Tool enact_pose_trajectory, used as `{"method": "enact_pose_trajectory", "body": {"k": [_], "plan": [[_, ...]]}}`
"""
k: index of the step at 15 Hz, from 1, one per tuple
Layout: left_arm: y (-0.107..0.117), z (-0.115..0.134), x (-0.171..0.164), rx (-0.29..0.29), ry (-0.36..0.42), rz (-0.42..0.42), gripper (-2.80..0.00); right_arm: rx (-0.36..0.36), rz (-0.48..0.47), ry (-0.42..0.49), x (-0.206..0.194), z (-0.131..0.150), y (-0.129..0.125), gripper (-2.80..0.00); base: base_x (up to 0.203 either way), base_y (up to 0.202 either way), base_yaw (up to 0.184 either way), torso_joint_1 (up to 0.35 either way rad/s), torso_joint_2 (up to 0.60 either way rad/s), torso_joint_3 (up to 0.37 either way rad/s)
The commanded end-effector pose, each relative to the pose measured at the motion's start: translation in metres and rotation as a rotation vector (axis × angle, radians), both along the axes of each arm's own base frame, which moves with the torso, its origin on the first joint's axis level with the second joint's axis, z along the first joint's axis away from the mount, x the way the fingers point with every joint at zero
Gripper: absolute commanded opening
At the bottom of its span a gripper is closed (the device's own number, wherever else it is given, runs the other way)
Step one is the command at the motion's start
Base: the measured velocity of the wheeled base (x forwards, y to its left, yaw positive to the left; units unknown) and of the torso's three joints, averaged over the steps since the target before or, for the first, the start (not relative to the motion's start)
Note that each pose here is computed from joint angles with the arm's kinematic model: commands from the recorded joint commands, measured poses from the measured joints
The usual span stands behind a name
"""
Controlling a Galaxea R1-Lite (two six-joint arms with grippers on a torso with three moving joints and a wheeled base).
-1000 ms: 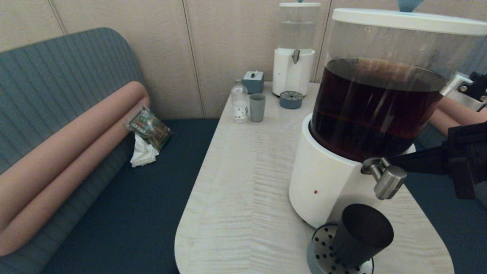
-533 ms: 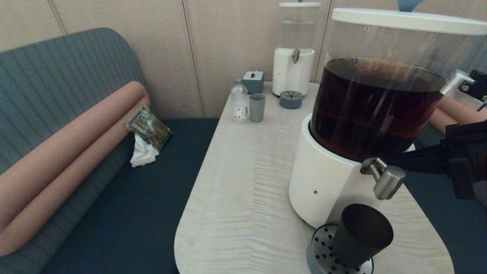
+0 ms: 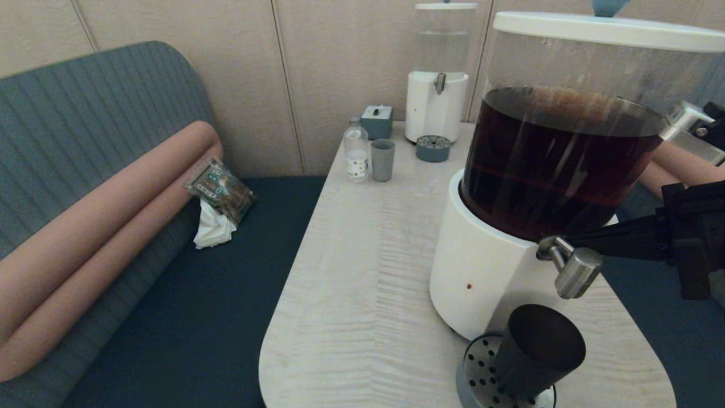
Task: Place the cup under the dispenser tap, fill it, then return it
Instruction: Turn on the faucet
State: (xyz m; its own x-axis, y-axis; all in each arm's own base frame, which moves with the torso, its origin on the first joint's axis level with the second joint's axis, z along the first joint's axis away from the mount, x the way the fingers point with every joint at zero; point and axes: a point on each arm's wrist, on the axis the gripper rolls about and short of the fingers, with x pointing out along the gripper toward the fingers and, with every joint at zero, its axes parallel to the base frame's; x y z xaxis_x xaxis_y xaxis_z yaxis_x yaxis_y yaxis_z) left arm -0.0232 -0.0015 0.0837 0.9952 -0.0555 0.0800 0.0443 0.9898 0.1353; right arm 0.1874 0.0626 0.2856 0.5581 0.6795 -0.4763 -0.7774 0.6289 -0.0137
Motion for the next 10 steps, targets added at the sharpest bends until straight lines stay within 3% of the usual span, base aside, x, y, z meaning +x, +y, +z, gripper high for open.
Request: {"method": "enact_pose_trajectory", "body": {"k": [1, 10], "plan": [[0.000, -0.011, 0.003, 0.000, 0.039, -0.001, -2.80, 0.007, 0.018, 0.004, -0.001, 0.000, 0.000, -2.80, 0.000, 0.000, 0.000, 0.000, 0.00, 0.000], [0.000, -0.011, 0.003, 0.000, 0.039, 0.002, -2.80, -0.027, 0.077, 0.008, 0.015, -0.009, 0.008, -2.80, 0.000, 0.000, 0.000, 0.000, 0.00, 0.000]]}}
